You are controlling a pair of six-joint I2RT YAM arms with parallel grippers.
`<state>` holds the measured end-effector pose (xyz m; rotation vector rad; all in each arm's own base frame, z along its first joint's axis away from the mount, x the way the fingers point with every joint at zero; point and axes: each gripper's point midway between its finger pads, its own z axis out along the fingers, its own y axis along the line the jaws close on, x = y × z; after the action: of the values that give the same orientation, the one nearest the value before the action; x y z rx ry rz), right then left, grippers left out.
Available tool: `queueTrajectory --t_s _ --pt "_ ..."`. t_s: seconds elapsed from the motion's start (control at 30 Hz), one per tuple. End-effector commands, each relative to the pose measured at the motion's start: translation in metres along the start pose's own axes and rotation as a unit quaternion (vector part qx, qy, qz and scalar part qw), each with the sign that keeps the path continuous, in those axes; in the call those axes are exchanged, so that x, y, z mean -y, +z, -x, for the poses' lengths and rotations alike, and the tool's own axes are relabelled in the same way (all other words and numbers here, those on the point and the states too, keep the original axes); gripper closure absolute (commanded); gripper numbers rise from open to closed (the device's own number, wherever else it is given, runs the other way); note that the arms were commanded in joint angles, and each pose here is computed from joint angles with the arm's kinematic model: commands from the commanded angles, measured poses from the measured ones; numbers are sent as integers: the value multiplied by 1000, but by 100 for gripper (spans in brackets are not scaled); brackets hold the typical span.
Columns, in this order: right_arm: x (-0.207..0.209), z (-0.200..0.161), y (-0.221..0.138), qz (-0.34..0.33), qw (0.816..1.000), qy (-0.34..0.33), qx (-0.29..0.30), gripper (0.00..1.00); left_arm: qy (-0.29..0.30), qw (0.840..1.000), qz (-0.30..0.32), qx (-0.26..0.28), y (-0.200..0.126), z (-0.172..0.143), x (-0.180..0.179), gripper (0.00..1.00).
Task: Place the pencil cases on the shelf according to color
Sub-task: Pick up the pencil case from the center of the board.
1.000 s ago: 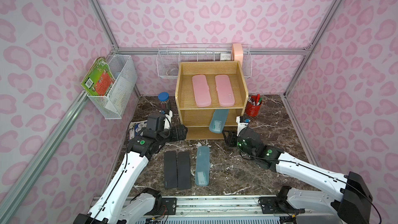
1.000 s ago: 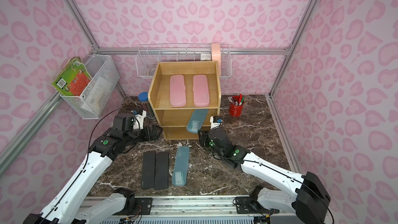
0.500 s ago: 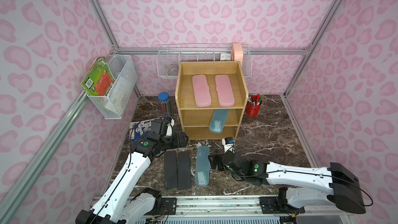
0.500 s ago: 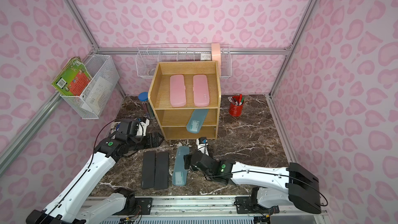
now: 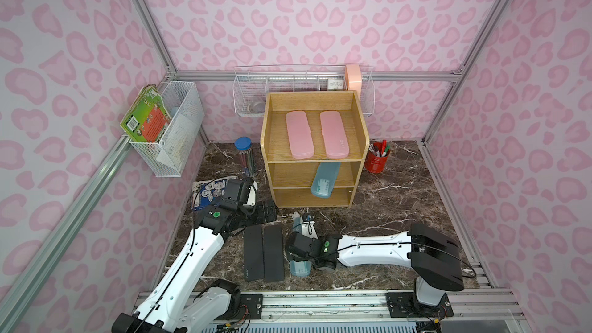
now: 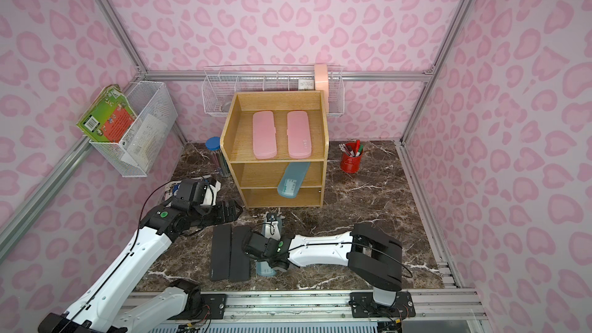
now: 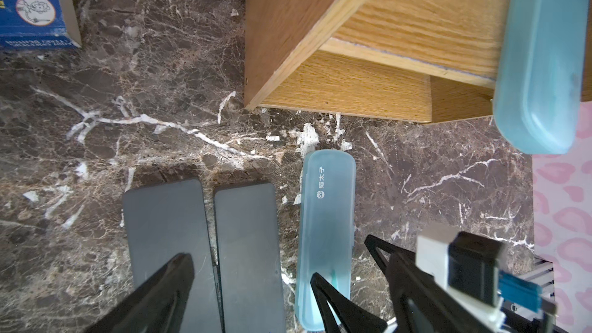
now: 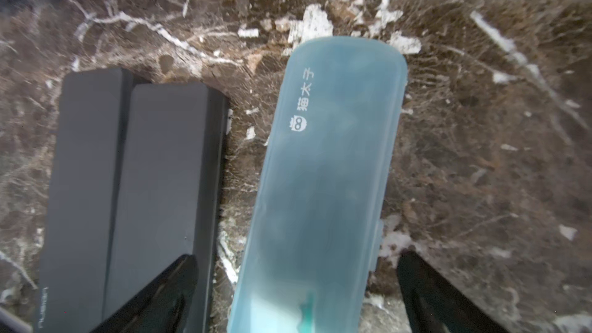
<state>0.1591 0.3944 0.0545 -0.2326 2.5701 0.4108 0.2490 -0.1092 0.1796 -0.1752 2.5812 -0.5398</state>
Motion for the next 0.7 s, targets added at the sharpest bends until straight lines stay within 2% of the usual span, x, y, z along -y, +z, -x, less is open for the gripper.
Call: queueTrajectory --t_s 0.0,0.27,0.53,0.6,0.67 --pt "21 -17 5 -49 998 -20 -31 0 -4 1000 9 -11 1 -6 -4 1" --pt "57 -21 5 -70 997 -15 -38 0 -2 1000 9 -5 -3 -7 -4 1" --pt "44 17 -45 31 998 -32 43 1 -3 1000 2 -4 -2 -6 -2 1" --pt "42 29 -59 46 996 -28 70 5 -1 1000 2 -8 0 -7 -1 1" --pt "47 44 -74 41 994 -2 105 19 1 1000 1 -10 0 -8 0 1"
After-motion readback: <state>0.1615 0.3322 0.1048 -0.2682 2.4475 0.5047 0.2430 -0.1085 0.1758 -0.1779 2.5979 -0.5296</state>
